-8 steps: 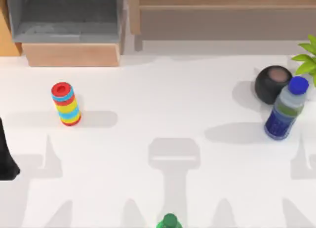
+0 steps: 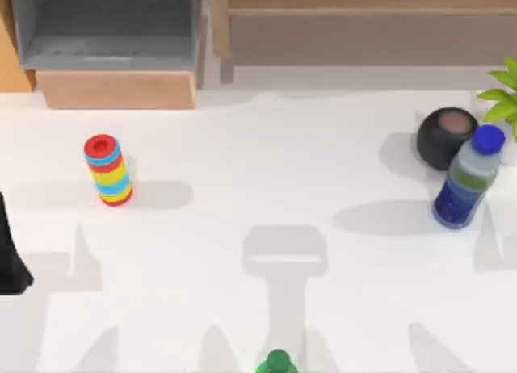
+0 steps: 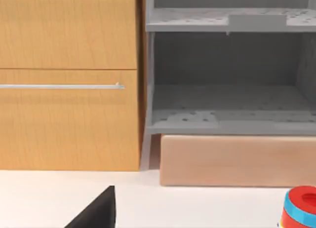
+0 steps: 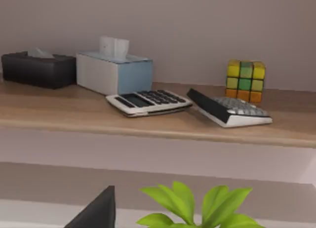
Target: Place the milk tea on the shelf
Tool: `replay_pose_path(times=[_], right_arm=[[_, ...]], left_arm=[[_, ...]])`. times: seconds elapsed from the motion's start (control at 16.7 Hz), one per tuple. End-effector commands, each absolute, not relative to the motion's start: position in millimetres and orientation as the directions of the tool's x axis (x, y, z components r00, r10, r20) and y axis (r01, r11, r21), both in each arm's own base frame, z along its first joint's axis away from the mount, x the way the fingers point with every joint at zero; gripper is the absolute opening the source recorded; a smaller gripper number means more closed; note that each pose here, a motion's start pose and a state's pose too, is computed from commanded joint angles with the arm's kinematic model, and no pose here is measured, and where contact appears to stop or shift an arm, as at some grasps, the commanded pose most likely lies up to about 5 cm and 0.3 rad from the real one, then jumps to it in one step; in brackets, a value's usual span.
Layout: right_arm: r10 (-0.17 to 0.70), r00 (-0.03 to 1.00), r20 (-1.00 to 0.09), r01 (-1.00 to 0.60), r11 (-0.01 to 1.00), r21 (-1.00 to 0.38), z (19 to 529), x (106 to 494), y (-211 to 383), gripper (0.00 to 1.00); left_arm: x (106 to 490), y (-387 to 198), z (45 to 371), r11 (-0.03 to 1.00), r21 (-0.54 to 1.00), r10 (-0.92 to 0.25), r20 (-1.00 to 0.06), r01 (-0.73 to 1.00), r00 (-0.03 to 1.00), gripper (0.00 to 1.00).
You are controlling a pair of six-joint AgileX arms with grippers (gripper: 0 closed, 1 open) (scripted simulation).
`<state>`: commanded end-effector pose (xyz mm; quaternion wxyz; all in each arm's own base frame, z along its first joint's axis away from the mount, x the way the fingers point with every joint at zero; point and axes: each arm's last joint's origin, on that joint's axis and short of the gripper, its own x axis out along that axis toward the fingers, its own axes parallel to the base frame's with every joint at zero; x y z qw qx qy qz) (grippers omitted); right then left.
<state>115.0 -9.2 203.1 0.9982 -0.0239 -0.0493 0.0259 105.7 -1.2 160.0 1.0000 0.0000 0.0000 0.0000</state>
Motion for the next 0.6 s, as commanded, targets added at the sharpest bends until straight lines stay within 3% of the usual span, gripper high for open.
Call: replay_pose_path(times=[0.36,0.6], right_arm=[[0.079,0.991,0.111,-0.060,0.985,-0.163,251.3,172.4,-54.3,1.00],[0.044,0.999,0.025,-0.039,0.983,-0.179,228.5,221.7,-121.4,1.00]], left_arm=[[105.7,-1.2,160.0,1.000,0.000,0.000,0.000,0.000,1.000,1.00],[105.7,-1.2,160.0,1.000,0.000,0.000,0.000,0.000,1.000,1.00]])
